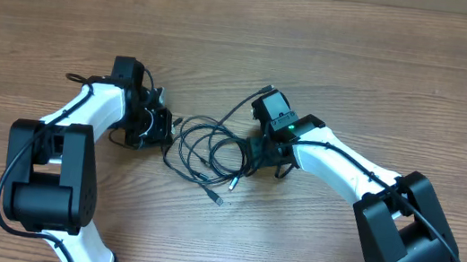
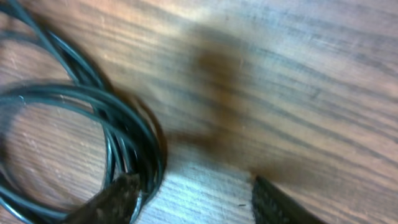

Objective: Untangle cables

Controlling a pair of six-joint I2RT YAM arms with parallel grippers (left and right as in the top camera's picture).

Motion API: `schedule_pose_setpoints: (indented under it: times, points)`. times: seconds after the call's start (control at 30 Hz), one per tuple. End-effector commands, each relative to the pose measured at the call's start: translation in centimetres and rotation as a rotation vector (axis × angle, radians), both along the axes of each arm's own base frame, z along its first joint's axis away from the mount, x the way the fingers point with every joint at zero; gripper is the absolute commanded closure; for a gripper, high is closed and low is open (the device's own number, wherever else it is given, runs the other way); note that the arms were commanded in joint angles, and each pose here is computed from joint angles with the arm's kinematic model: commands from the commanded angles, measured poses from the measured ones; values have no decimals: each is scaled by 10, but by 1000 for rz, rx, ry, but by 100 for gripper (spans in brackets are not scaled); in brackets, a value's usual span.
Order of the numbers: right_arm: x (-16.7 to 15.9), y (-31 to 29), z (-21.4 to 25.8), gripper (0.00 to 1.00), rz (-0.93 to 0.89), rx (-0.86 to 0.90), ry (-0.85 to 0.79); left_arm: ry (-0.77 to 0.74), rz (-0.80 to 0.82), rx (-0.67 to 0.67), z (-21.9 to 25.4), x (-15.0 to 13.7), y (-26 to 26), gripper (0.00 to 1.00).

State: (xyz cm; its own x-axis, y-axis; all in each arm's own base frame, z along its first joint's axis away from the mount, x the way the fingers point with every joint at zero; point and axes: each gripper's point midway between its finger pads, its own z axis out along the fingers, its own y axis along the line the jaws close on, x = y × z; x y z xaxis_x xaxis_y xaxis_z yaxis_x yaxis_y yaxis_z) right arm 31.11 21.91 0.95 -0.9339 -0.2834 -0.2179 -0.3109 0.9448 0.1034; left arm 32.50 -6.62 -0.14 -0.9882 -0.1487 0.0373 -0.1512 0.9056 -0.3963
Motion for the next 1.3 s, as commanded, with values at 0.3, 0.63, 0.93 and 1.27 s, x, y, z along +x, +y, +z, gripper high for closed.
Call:
schedule_pose_setpoints:
  times: [0.3,0.63,0.93,1.27]
  points:
    - [-10,23,13,23,50,124,68,-193,-110,111,87,34,-2,44]
    - [-10,19,11,22,45,105,68,-8,-186,476,30,8,20,45]
    - [-8,15,10,22,50,80,51,40,-171,443,15,-8,17,43]
    - [-8,-3,-7,18,106,-21,-7,22,-142,409,-15,-19,13,43]
